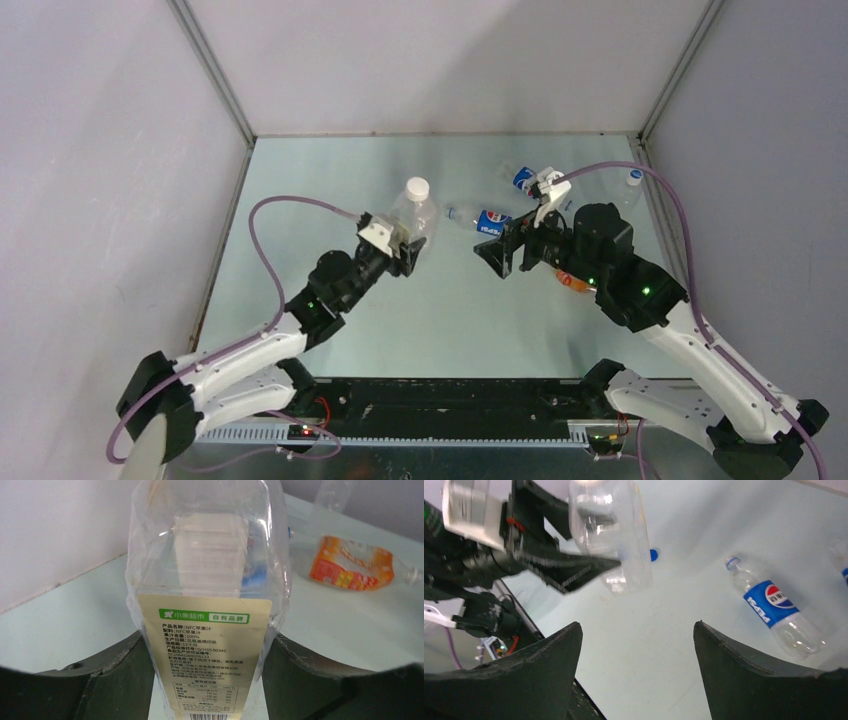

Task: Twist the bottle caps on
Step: Place the plastic bottle at the center of the board.

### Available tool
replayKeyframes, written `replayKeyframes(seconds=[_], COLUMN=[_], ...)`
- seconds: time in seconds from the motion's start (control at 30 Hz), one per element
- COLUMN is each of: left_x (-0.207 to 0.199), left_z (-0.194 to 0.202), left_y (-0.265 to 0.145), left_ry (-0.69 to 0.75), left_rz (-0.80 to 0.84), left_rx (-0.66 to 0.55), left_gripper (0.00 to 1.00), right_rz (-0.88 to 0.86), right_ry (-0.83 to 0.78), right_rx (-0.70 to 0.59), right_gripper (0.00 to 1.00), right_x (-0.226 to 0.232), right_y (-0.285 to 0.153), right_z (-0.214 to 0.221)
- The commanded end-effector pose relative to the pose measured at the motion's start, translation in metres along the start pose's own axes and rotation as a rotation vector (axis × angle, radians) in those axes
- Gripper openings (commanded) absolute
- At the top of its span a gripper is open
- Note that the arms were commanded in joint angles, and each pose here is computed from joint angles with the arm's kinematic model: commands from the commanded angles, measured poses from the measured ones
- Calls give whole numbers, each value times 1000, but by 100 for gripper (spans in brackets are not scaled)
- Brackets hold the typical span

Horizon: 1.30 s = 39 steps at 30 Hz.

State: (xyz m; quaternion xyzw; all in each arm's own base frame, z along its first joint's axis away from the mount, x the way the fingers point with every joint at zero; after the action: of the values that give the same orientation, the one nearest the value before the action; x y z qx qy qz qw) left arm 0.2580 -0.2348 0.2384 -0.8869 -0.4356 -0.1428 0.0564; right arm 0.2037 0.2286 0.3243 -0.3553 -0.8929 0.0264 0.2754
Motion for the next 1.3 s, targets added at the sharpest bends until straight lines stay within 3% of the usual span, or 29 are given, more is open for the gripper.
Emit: replayKeyframes(seconds=[0.0,0.37,0.57,1.0,1.27], left_x=[46,155,181,200,181], left_z=[-18,16,45,88,88], left_y=[19,71,103,141,123], left_ry=[-148,-138,-117,-152,-178], left_rz=[-141,-479,-530,-586,-547], left_rx=[-113,-254,-230,-150,-90], left_gripper=[0,0,1,21,24], right_rz=[-5,39,75,111,119], right_ry=[-55,-93,-109,-93,-80], right_rx=[-57,-68,-64,-74,-57], right_gripper=[84,83,83,83,84], right_x=[-7,-24,-35,-42,-45], right_y=[-8,-36,-47,-63,-65], right_z=[-6,14,17,19,24])
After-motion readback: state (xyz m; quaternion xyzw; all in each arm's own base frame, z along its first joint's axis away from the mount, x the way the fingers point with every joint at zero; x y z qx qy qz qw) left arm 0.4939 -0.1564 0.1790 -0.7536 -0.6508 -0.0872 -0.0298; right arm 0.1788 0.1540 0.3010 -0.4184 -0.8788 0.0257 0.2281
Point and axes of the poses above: each gripper's point midway between its finger pads, its own y axis out along the fingers, its own x axis along the line the jaws close on, z = x × y, the point moved 1 cm from there along -y, back along the fingers, and after that the axes turned 13 degrees about y, right-handed, at the moved point
